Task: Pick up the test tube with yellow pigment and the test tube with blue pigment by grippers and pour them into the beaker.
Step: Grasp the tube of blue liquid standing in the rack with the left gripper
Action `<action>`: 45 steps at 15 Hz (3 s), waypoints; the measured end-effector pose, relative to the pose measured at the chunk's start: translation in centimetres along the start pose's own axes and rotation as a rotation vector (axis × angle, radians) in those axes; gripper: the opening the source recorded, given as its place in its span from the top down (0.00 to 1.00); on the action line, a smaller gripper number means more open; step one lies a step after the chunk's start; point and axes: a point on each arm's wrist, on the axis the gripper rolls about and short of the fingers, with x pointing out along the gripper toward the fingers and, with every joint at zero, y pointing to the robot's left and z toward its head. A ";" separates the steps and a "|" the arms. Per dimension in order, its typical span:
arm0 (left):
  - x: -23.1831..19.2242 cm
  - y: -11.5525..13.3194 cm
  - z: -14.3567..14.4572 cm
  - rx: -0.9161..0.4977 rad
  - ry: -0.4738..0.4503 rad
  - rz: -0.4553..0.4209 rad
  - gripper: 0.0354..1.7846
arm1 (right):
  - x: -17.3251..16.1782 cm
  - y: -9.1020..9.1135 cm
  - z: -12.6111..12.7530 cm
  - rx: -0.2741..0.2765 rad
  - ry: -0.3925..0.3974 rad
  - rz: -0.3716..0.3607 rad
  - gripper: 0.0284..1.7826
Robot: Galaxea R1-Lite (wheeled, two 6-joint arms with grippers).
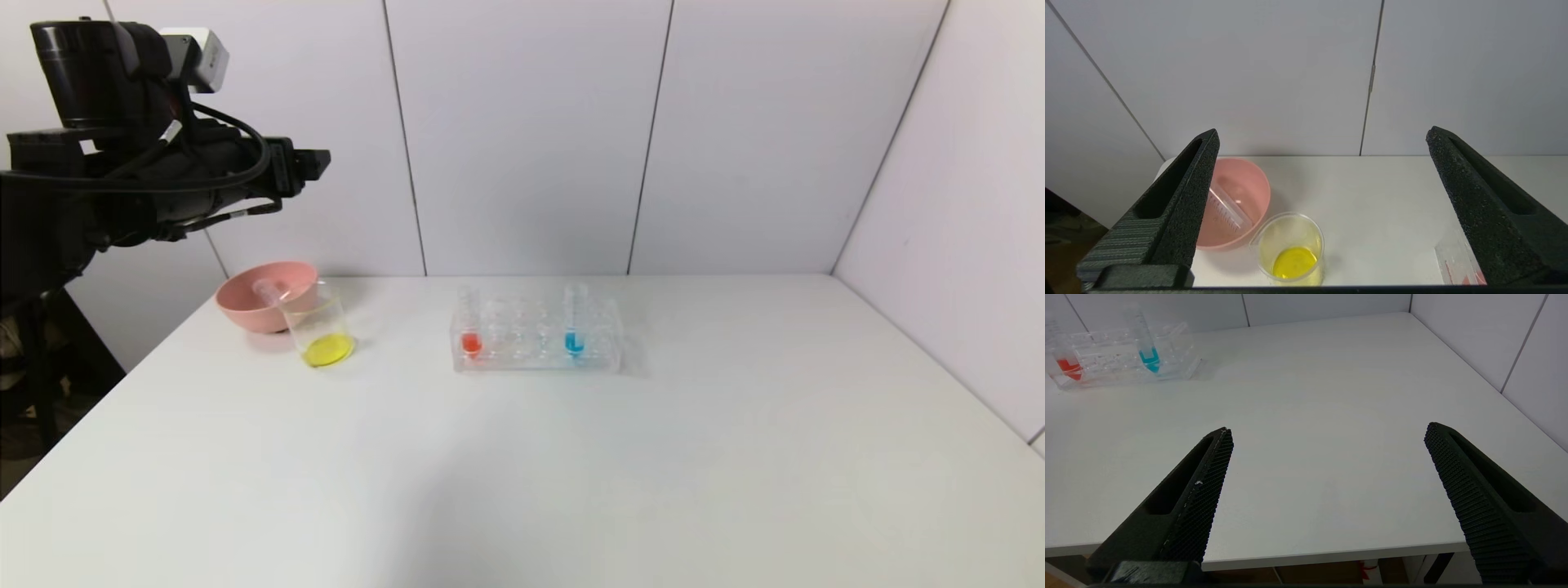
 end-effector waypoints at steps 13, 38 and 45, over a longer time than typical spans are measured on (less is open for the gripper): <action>-8.2 -9.6 -1.9 -0.094 0.032 -0.170 0.01 | 0.0 0.0 0.0 0.000 0.000 0.000 0.04; -4.1 -24.5 -15.2 -0.153 0.054 -0.326 0.01 | 0.0 0.0 0.0 0.000 0.000 0.000 0.04; -1.7 -27.3 -17.8 -0.138 0.061 -0.304 0.01 | 0.0 0.0 0.0 0.000 0.000 0.000 0.04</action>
